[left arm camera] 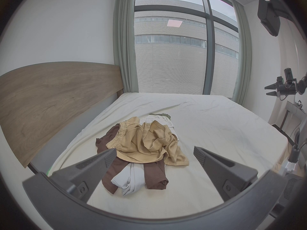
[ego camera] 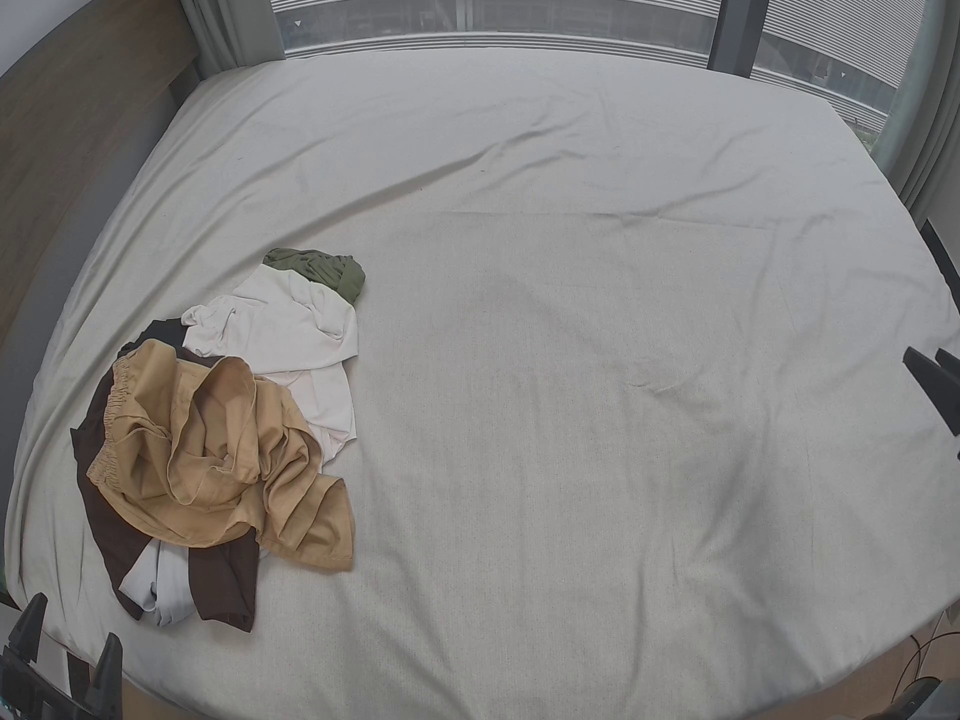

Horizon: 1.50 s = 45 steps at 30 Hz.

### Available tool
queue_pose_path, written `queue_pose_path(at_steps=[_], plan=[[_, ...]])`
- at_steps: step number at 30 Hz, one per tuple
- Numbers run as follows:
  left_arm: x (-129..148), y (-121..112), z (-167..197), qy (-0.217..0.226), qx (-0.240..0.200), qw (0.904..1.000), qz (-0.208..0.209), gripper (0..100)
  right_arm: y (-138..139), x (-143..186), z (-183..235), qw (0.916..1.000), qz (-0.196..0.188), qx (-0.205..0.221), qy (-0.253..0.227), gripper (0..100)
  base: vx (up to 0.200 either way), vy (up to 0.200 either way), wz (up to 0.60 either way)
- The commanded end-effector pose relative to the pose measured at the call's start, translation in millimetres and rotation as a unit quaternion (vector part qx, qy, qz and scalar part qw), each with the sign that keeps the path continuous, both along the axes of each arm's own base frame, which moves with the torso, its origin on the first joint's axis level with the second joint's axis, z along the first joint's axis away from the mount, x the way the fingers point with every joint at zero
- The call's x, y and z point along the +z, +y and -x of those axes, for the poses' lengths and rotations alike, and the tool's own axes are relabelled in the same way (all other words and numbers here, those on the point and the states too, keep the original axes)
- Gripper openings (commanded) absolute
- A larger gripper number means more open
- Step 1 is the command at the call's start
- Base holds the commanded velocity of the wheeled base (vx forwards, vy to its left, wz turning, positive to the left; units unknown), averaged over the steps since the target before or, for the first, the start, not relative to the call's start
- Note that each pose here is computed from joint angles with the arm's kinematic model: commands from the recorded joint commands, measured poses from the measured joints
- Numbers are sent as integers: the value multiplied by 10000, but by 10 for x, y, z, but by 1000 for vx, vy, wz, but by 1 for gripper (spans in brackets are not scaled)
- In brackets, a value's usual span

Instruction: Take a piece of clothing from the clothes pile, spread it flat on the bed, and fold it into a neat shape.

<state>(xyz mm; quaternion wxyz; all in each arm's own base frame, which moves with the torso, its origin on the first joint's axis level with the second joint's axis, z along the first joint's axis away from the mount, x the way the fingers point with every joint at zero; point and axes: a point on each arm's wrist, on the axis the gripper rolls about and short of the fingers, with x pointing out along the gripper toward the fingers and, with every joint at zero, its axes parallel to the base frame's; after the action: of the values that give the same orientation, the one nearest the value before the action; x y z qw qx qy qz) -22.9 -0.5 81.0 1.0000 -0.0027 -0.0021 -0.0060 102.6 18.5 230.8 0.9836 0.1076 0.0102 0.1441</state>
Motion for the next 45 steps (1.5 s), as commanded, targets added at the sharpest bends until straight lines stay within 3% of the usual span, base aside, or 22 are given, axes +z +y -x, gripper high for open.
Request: queue_pose_path(at_steps=[1, 7, 17, 22, 45], plan=[[-52, 0, -1, 6, -2, 10000, 3, 100, 80, 19, -278, 9986, -177, 310, 403, 100, 0, 0, 0], [-51, 0, -1, -2, -2, 10000, 3, 100, 232, 8, -397, 9916, -645, 801, 786, 100, 0, 0, 0], [-52, 0, -1, 6, -2, 10000, 3, 100, 377, 56, -666, 9875, -682, 1009, 1000, 100, 0, 0, 0], [-52, 0, -1, 6, -2, 10000, 3, 100, 550, 95, -866, 9782, -982, 1335, 1256, 100, 0, 0, 0], [-52, 0, -1, 6, -2, 10000, 3, 100, 1347, -127, -1386, 9607, -835, 2217, 1449, 100, 0, 0, 0]])
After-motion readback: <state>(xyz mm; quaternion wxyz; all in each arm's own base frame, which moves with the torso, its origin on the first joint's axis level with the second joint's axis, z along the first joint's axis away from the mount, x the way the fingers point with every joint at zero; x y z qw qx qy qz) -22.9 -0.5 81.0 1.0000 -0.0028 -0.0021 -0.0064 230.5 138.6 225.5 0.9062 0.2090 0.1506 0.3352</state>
